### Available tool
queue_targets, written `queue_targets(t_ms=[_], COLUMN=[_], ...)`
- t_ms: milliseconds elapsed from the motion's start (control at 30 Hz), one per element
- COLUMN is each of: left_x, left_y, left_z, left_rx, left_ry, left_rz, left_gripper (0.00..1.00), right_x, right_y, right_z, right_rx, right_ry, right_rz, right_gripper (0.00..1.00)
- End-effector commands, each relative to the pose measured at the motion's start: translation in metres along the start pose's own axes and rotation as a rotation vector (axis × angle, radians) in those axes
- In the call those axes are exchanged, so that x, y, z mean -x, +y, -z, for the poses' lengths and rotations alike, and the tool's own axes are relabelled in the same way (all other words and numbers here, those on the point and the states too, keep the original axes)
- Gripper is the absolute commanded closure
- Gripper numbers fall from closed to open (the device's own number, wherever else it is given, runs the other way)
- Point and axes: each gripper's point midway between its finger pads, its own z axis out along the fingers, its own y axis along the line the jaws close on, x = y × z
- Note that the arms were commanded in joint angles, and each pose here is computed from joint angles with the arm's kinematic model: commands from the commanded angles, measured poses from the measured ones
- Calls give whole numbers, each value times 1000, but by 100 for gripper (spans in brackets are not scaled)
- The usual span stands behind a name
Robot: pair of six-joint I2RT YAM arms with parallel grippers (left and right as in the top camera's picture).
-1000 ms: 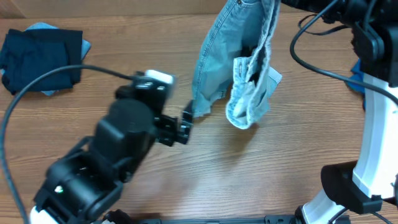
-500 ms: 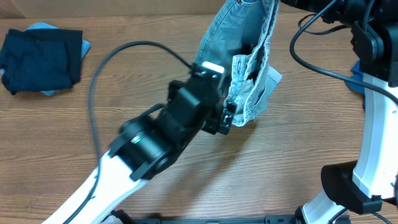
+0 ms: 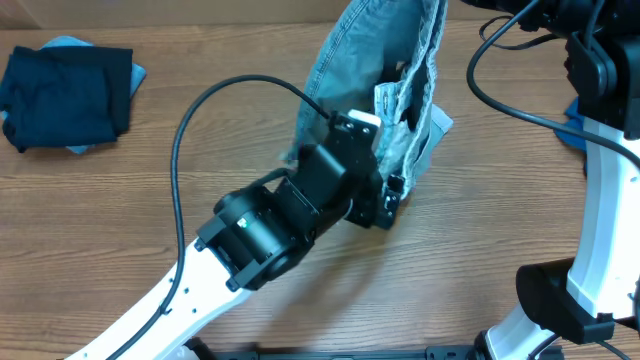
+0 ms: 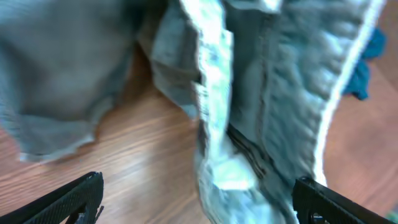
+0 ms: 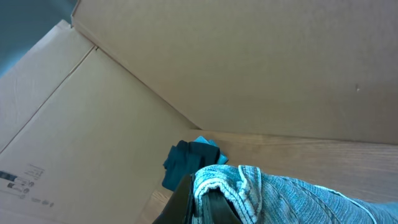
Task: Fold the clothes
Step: 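Move the left gripper to the hanging shorts and grasp the waistband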
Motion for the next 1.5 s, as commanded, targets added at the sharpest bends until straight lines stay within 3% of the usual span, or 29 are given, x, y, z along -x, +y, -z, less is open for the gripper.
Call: queue_targets(t_ms=[0,333,633,900,1200,1267,1433,1467], left_x=[17,36,25,18,23,23,24,24], left_y=[-26,-39,-16,-17,-20,-20,-20,-20], left_z=[23,53,23,-9,-11,-12,-12,-12], left_rx=[-72,-90,79,113,103,103,103,102], left_ry=[-59,-116,-67,-22,-41,-41,-43,-43], left_rz=[11,-4,-46,-65,-59,-60,-78,-78], left_gripper=[0,0,0,0,0,6,32,33], right_x=[11,12,11,8,8,7,5,5], right_y=[22,21,23,29,30,33,38,39], right_z=[15,15,15,15,16,16,16,16], right_rx=[38,30,43,74,82,96,127,130], right_ry=[-54,-59,-52,-33,-32,-27,-15,-13], right_rz=[47,46,46,45,48,51,57,57], right_gripper=[96,96,96,96,96,96,96,96])
